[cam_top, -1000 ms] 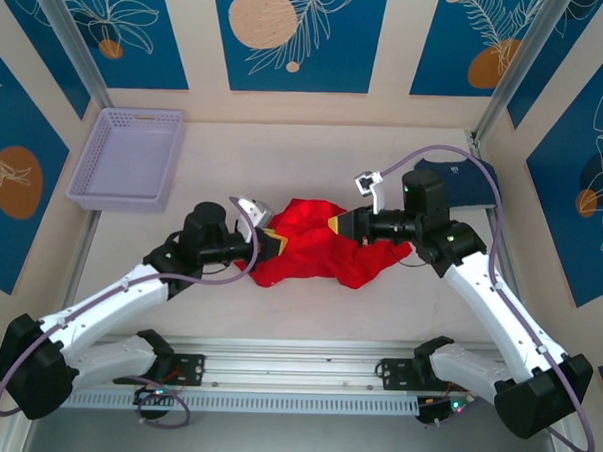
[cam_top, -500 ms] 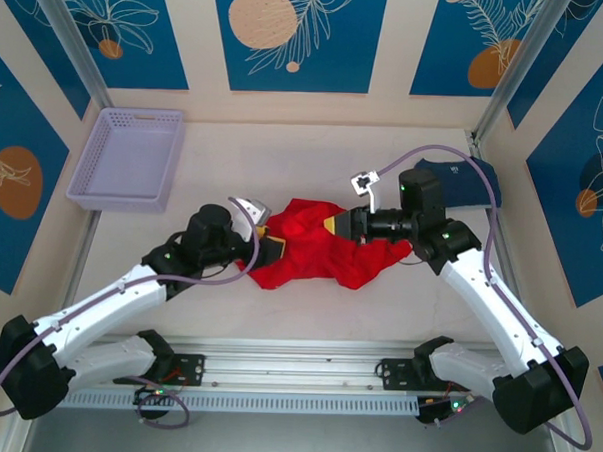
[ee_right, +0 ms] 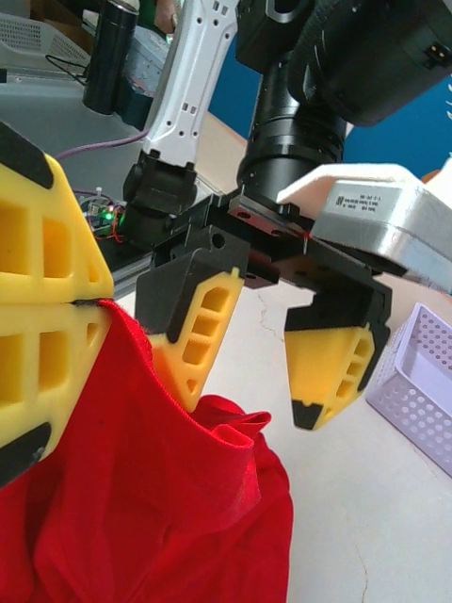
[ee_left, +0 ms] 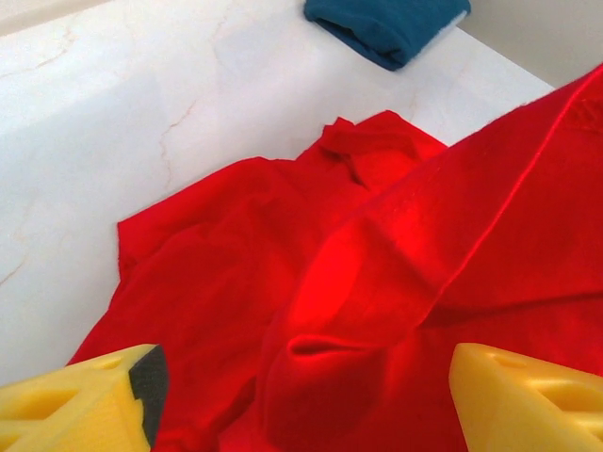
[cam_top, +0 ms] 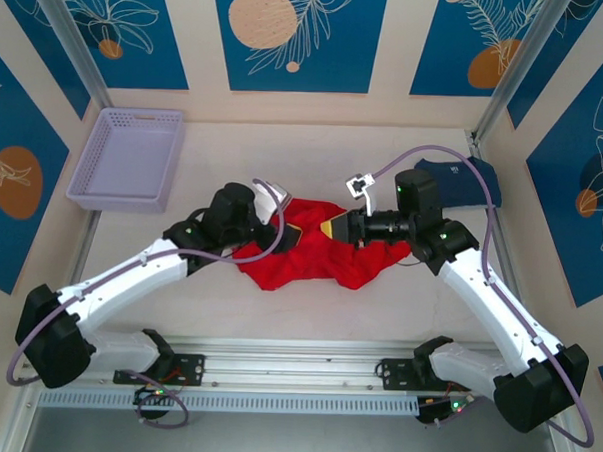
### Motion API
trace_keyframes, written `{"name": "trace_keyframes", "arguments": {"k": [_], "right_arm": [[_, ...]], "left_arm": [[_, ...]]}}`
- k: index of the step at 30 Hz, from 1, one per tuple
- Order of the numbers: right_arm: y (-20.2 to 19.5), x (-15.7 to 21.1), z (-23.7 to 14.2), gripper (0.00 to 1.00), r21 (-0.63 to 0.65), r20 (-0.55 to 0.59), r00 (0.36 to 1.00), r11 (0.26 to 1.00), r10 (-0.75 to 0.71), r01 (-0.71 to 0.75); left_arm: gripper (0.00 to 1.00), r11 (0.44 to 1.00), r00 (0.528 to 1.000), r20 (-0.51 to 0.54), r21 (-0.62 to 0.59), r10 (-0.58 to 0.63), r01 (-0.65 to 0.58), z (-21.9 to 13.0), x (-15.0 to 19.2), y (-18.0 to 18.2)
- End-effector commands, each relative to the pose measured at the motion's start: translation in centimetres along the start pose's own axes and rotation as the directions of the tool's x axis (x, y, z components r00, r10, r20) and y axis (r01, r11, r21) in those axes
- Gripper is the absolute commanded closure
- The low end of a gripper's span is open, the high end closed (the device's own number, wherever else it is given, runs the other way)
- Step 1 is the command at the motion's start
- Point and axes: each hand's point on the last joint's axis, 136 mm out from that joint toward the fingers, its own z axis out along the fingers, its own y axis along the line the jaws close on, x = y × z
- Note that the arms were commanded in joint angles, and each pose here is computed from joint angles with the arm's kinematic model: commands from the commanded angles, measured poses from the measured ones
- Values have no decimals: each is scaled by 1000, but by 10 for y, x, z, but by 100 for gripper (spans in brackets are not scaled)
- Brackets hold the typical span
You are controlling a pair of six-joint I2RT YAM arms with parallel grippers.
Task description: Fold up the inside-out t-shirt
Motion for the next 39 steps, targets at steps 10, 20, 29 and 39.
{"name": "trace_keyframes", "arguments": {"k": [10,20,29,39], "right_arm": [[2,12,0,100,-12,-34,999,1000,-20,20],[1,11,-7,100,32,-38,997,997,-73,75],[2,8,-13,100,59,-27,995,994,-93,94],[-50,-11,-21,99,403,10,999,915,-35,28]], "left_arm": [[24,1000,1000,1,8,18,-18,25,-28,-2],[71,996,1000,-14,85,11,-10,27,-38,-5],[100,994,1000,-13,104,-16,17,16,-40,0],[100,954,987,49,268,-153,134,-38,-55,-31]]}}
